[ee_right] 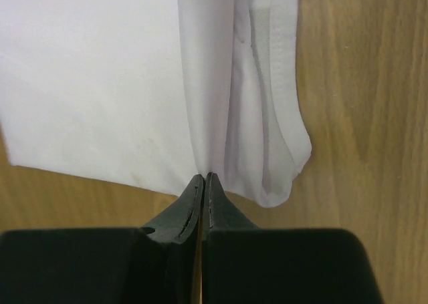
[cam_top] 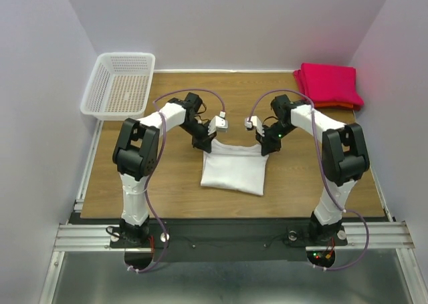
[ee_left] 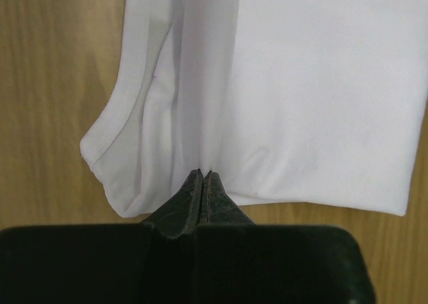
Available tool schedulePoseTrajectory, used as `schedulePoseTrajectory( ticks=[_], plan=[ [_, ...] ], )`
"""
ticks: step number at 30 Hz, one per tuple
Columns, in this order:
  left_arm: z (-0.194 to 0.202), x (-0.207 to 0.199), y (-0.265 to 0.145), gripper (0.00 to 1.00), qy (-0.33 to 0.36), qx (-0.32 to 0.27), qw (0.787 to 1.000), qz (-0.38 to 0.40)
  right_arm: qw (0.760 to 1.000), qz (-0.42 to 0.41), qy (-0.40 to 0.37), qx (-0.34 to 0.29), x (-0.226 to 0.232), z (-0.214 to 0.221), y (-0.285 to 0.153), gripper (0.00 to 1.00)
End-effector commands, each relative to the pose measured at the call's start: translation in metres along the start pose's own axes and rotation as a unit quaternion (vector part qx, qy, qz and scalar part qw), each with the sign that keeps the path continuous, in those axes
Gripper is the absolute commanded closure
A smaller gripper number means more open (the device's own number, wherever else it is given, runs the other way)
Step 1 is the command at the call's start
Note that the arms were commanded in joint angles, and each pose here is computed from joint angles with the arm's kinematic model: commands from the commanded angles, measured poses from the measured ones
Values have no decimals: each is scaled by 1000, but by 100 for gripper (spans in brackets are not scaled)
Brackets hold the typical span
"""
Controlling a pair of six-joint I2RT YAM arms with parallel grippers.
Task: Fold and stack the t-shirts
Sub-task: Fold the tshirt
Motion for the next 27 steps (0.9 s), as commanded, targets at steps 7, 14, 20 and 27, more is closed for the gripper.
schedulePoseTrajectory(
  ticks=[7, 14, 20, 27],
  plan=[
    [-9, -10, -28, 62, -32, -40, 998, -21, 992, 29, 119, -33, -21, -39, -32, 59],
    [-52, 7, -59, 50, 7, -89, 994, -65, 973, 8, 194, -124, -60, -77, -42, 59],
    [-86, -1, -40, 48, 36, -101, 992, -64, 946, -56, 269, -172, -78, -86, -14, 65],
    [-103, -9, 0, 48, 57, -90, 993, -59, 930, -98, 300, -188, -78, -88, 14, 66]
  ],
)
Point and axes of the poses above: each gripper's point midway between its finger pads, its own y axis out along the fingers, its own x axis along the line the jaws close on, z = x × y, the point moved 2 cm from there along -y, back along the fingers, and after that the axes turned 8 degrees about -y, right-handed, at the moved point
